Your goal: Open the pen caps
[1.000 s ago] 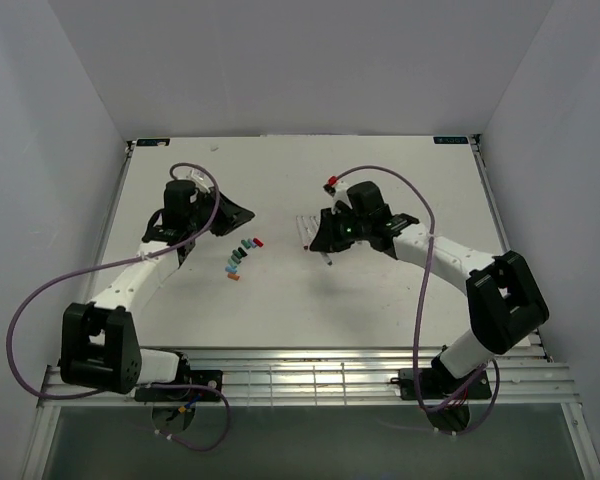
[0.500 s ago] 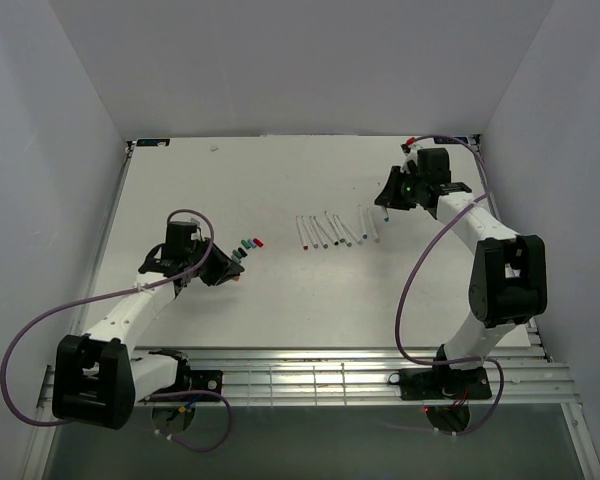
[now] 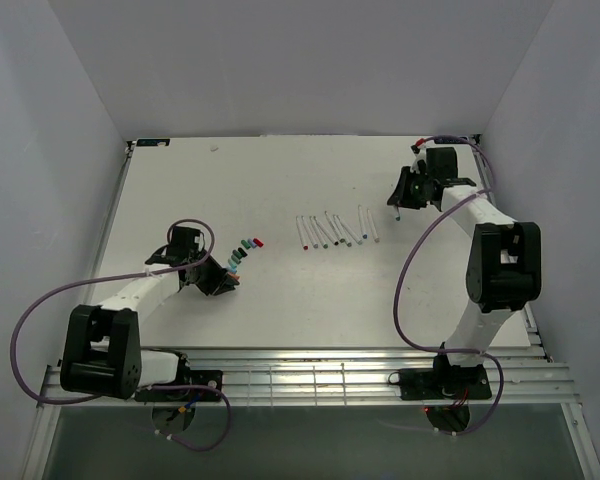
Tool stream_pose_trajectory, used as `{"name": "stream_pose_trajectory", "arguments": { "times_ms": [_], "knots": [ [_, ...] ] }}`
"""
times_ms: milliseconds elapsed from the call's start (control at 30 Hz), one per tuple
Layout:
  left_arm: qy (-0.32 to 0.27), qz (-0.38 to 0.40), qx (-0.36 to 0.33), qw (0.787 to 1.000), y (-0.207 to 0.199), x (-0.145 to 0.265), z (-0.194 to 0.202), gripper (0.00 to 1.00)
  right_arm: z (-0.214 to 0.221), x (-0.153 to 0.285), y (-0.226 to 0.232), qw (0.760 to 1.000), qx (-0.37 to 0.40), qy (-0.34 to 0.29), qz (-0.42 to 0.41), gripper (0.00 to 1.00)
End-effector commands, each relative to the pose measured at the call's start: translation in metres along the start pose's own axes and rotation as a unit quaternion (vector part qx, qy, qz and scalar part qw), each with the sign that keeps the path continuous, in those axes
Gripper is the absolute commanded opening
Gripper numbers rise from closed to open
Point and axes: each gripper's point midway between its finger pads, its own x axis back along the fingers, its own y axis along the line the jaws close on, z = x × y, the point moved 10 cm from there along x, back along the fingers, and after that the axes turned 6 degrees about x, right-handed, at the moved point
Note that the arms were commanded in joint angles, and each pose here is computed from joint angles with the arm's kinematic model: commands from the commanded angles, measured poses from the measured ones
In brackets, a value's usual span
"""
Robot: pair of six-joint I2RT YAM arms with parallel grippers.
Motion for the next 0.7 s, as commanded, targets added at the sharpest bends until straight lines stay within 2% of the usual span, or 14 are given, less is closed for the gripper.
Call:
{"name": "stream_pose_trajectory", "arguments": {
  "times_ms": [0, 200, 500, 667],
  "knots": [
    [-0.011, -0.013, 0.012, 1.000, 0.005, -0.003, -0.004, 0.00, -0.020, 0.000, -0.002, 0.999, 0.021, -0.027, 0.001, 0.08],
    [0.007, -0.027, 0.029, 0.999, 0.010, -0.016, -0.008, 0.02, -0.022, -0.008, -0.006, 1.000, 0.019, -0.023, 0.004, 0.08],
    [0.006, -0.036, 0.040, 0.999, 0.011, -0.022, -0.019, 0.14, -0.016, -0.020, -0.012, 1.000, 0.023, -0.007, 0.002, 0.08],
    [0.007, -0.040, 0.043, 0.998, 0.014, -0.022, -0.019, 0.24, -0.011, -0.026, -0.015, 1.000, 0.024, 0.002, 0.000, 0.08]
  ]
}}
